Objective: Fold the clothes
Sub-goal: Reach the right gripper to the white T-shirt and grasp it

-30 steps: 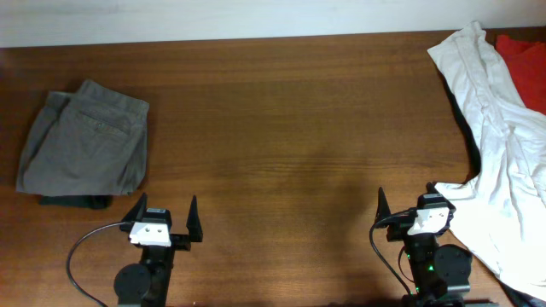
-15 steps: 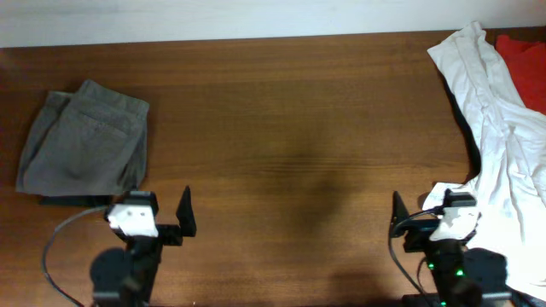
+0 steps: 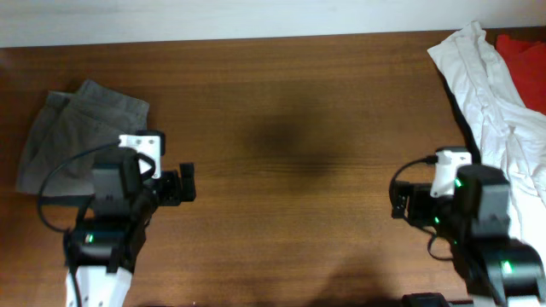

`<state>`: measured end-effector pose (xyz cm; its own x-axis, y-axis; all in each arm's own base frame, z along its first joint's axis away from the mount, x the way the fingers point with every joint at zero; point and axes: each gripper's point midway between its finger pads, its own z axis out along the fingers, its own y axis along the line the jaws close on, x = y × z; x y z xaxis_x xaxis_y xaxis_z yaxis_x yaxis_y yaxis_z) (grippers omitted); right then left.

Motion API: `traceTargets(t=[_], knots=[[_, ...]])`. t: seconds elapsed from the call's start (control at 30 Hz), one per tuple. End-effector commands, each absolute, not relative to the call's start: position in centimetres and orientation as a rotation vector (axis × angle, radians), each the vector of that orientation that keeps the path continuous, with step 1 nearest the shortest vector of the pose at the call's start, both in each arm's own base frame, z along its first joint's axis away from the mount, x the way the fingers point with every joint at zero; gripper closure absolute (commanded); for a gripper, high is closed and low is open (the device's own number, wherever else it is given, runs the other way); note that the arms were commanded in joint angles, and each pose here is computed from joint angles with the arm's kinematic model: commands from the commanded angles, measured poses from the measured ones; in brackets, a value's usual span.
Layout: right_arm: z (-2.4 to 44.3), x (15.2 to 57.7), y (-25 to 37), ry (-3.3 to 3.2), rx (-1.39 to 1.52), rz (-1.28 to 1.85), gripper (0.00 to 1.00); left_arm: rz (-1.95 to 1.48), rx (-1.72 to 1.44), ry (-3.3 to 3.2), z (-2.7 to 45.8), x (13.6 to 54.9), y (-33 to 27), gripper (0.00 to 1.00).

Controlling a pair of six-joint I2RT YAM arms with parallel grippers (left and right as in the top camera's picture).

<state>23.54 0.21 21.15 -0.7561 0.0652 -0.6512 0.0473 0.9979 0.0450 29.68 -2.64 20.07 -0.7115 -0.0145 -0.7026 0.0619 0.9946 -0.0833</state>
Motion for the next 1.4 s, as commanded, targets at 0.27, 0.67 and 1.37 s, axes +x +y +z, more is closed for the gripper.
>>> traceTargets(t=[0.27, 0.67, 1.37], knots=[[13.6, 24.9, -9.1, 2.658, 0.738, -0.227, 0.01, -0.214, 0.069, 2.395, 19.5, 30.3, -4.0, 0.01], [3.4, 25.0, -12.4, 2.930, 0.948, -0.255, 0.01, -0.213, 0.070, 2.376, 19.8, 30.6, -4.0, 0.01], [-1.2, 24.0, -12.7, 3.065, 0.980, -0.309, 0.96, -0.213, 0.070, 2.374, 19.9, 30.7, -4.0, 0.01]])
